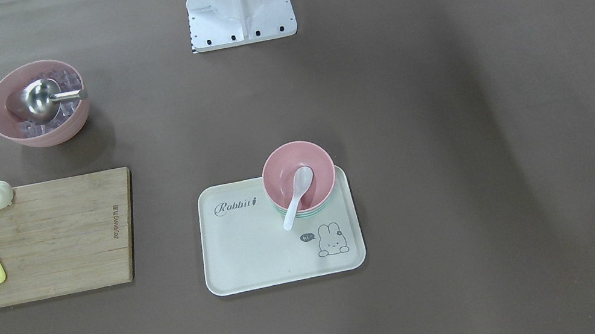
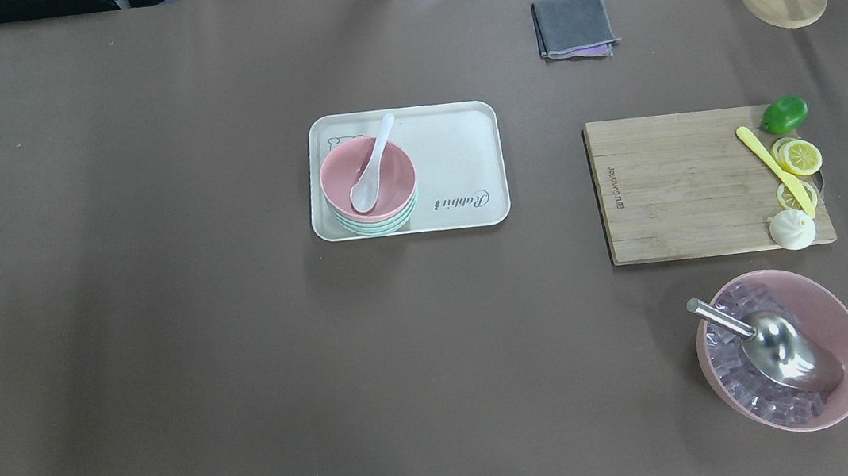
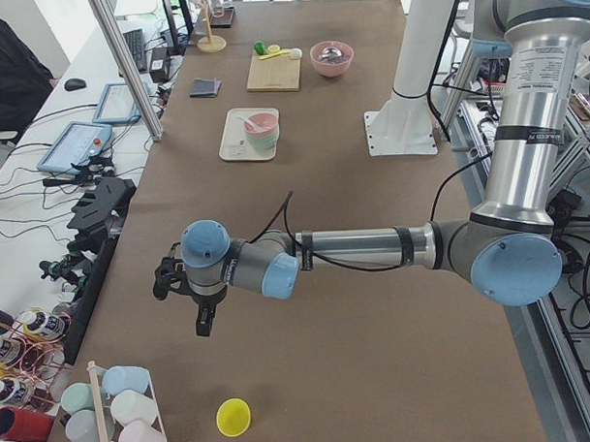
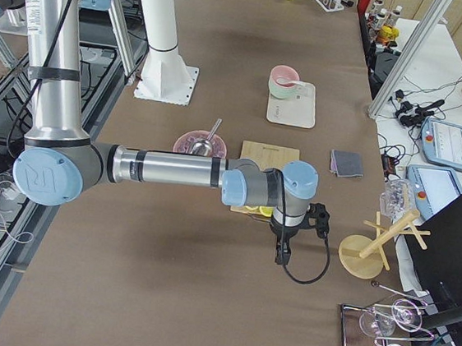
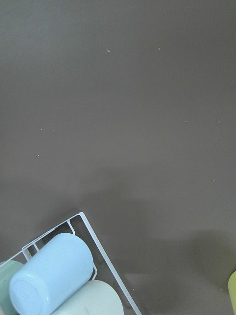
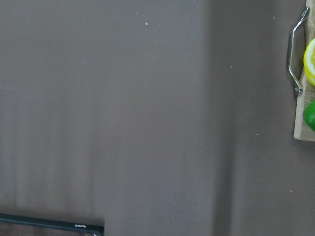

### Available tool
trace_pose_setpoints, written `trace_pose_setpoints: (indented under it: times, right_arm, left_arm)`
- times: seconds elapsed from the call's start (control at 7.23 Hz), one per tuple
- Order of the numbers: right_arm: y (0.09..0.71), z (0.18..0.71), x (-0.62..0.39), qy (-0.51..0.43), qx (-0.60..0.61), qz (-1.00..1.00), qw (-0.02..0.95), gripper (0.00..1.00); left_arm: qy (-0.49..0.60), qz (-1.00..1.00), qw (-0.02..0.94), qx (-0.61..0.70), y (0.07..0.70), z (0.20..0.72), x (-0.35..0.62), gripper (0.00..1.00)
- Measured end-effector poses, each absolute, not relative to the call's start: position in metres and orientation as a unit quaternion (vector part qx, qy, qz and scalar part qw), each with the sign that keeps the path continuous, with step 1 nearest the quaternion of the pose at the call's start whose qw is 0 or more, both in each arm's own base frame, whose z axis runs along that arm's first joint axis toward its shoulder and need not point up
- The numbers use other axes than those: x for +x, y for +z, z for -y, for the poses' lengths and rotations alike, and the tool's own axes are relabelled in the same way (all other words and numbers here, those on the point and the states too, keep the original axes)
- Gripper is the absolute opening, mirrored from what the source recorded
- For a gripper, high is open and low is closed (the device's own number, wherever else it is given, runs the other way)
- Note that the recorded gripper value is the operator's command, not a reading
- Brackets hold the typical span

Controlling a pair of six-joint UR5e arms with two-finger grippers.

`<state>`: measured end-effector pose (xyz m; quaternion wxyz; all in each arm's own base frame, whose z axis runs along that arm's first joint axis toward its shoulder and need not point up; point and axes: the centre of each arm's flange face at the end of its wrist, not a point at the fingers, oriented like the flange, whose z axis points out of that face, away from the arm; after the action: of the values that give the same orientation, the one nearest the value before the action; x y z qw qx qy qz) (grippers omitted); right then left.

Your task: Stack pink bowl on green and place spoon

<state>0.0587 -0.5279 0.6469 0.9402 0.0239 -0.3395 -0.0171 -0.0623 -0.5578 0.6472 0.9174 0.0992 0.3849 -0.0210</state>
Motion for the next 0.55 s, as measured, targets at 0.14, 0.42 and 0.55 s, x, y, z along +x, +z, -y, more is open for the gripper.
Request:
trace_pose_setpoints:
  times: [0.14,0.42,0.55]
  right_arm:
    - [0.655,0.520,0.071,0.002,0.006,0.356,0.935,1.00]
    - [0.664,0.506,0.077,0.021,-0.013,0.388,0.921,1.00]
    - [0.667,0.502,0.077,0.026,-0.018,0.399,0.916,1.00]
  left_arm:
    - [-0.026,-0.375,0.923,0.088,0.663,0.548,-0.063,0.98]
    - [-0.035,-0.357,0.929,0.088,0.663,0.537,-0.066,0.98]
    - [-0.044,-0.356,0.928,0.095,0.645,0.537,-0.065,0.98]
